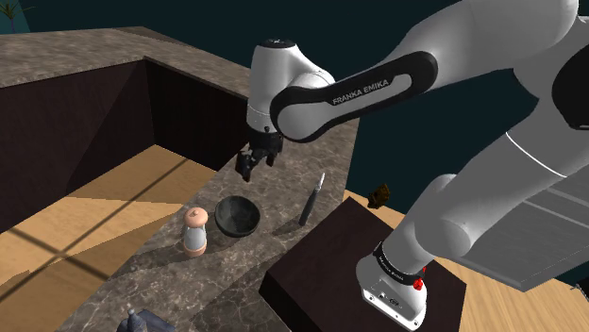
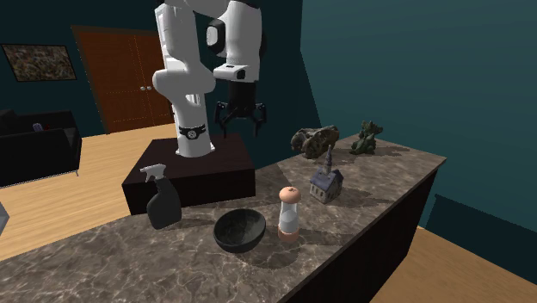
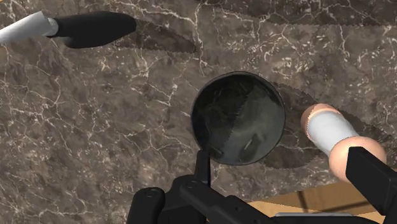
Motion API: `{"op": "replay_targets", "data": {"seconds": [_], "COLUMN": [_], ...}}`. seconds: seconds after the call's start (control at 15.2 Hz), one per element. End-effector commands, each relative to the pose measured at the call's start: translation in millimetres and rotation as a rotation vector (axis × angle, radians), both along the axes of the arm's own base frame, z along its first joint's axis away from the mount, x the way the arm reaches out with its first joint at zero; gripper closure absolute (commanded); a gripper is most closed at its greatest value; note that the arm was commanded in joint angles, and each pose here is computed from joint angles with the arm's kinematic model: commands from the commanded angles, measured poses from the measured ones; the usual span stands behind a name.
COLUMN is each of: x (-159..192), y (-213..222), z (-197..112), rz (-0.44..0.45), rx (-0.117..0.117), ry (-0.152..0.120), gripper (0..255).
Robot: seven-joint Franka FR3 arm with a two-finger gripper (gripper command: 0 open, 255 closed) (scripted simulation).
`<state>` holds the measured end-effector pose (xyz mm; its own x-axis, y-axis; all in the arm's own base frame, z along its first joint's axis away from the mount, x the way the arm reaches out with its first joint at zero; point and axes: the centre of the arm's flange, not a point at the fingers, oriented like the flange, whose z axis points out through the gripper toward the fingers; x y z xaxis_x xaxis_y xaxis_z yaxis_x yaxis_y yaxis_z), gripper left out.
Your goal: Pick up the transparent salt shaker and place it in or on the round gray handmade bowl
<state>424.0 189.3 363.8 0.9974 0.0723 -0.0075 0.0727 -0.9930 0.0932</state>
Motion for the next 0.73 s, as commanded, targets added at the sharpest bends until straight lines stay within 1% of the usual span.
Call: {"op": "replay_targets", "data": {"seconds": [0.0, 0.66], "x": [10, 63], "y": [15, 99], "z": [-18, -100], "rz": [0.001, 0.014], "rx": [0.003, 0.013], "ry": [-0.006, -0.034], "gripper": [0, 0]}}
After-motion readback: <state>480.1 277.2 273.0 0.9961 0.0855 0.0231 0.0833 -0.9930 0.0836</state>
